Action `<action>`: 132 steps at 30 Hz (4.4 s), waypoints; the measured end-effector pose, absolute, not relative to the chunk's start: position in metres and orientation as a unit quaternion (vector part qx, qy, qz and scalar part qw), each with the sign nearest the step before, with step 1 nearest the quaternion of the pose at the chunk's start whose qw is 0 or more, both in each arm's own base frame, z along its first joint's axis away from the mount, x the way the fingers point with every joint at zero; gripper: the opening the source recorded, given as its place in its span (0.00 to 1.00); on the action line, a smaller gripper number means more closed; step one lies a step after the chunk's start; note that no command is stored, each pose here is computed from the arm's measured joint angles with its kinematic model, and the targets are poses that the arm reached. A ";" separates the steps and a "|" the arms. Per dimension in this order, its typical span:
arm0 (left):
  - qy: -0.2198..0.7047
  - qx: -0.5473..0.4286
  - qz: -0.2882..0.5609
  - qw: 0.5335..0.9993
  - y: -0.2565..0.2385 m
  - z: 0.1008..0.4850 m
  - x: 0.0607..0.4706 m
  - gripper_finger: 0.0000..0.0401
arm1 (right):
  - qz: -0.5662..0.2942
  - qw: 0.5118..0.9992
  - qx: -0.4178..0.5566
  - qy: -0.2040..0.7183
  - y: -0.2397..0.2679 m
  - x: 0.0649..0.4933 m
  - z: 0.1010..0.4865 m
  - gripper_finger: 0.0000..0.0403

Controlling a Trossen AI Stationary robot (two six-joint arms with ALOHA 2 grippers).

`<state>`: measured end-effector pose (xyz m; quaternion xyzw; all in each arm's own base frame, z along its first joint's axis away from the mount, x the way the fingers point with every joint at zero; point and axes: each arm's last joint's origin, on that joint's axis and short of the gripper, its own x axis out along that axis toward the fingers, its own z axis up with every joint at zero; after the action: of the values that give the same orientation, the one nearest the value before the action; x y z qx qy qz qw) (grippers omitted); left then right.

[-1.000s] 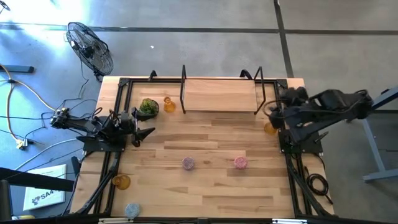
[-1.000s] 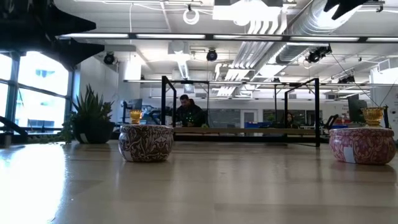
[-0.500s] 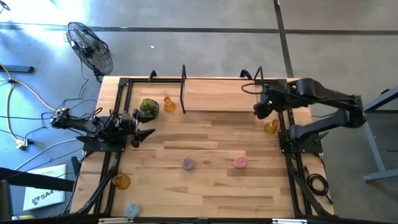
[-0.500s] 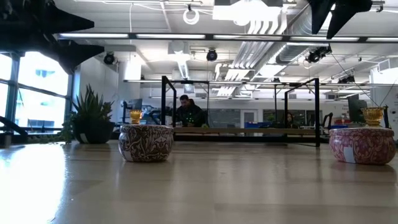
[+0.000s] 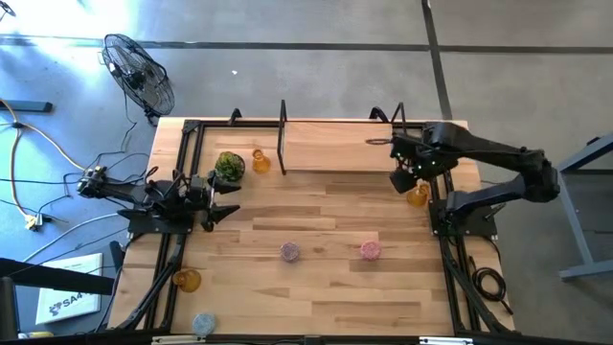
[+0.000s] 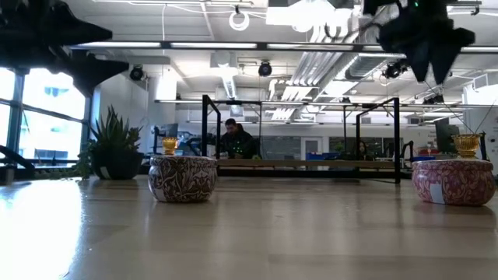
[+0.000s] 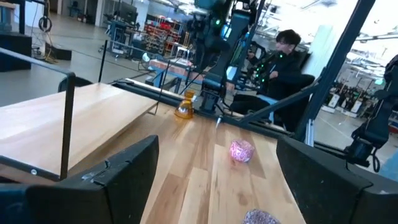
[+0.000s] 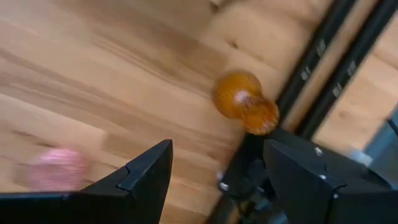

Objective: Pick & Place candle stick holders
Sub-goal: Put the top right yellow candle holder on the shelf

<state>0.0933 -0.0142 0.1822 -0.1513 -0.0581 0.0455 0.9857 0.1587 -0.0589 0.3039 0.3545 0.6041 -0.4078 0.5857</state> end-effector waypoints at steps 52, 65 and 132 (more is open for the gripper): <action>-0.040 -0.144 0.048 0.988 -0.014 0.179 0.094 0.80 | -0.371 0.564 0.307 0.671 -0.062 0.147 0.206 0.61; -0.040 -0.144 0.048 0.988 -0.014 0.179 0.094 0.80 | -0.372 0.578 0.267 0.676 -0.064 0.147 0.206 0.26; -0.022 -0.128 0.001 0.992 -0.017 0.176 0.094 0.80 | -0.328 0.790 0.052 0.515 -0.096 0.281 0.405 0.02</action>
<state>0.0939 -0.0172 0.1763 -0.1281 -0.0223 0.0015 0.9915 0.2810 -0.0965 0.4055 0.0517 0.5153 -0.3284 0.7899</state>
